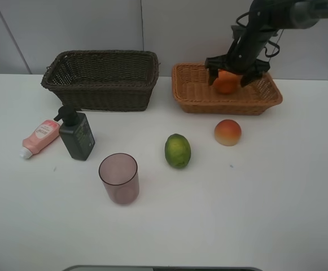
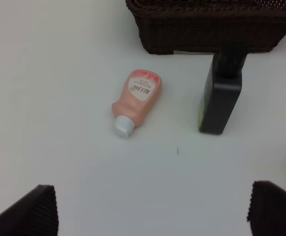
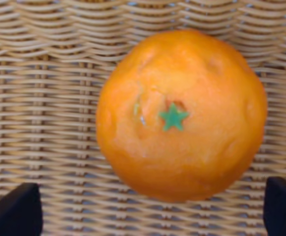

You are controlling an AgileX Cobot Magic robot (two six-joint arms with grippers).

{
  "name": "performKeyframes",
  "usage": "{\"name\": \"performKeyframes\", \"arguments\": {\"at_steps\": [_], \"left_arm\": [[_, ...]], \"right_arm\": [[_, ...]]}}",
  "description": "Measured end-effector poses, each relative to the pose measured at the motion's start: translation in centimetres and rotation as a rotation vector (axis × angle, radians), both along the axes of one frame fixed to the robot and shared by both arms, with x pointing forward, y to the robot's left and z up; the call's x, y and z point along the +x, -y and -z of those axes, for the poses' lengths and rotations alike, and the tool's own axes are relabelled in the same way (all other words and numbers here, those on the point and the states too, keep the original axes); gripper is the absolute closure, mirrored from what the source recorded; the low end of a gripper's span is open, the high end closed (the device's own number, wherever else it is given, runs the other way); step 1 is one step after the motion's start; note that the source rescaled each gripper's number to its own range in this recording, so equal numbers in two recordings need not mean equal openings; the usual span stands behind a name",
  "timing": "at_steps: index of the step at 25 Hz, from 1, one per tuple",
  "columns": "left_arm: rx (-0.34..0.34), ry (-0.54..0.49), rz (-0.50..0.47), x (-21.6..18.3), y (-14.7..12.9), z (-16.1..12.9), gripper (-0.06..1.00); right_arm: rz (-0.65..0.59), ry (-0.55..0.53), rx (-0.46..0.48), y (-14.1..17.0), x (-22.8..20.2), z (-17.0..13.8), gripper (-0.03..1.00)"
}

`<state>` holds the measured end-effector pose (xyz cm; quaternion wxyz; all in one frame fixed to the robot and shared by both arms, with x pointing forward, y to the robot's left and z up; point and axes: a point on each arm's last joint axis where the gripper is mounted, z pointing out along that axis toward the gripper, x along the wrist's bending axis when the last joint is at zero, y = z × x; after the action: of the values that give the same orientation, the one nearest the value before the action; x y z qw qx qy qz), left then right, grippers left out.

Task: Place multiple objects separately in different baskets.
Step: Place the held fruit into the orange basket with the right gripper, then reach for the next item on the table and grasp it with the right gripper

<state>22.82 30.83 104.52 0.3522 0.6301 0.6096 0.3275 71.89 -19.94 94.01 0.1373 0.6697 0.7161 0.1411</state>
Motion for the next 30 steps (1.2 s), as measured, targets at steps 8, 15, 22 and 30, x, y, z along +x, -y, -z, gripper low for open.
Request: {"name": "performKeyframes", "arguments": {"at_steps": [8,15,22,30], "left_arm": [[0.0,0.0,0.0,0.0,0.0,0.0,-0.05],[0.0,0.0,0.0,0.0,0.0,0.0,-0.05],[0.0,0.0,0.0,0.0,0.0,0.0,-0.05],[0.0,0.0,0.0,0.0,0.0,0.0,-0.05]], "right_arm": [[-0.029,0.023,-0.002,-1.1,-2.6,-7.0,-0.03],[-0.028,0.013,0.001,-2.0,-6.3,-9.3,-0.03],[-0.03,-0.012,0.013,-0.8,-11.2,-8.8,-0.03],[-0.061,-0.096,-0.003,-1.3,-14.3,-4.8,-0.03]]}}
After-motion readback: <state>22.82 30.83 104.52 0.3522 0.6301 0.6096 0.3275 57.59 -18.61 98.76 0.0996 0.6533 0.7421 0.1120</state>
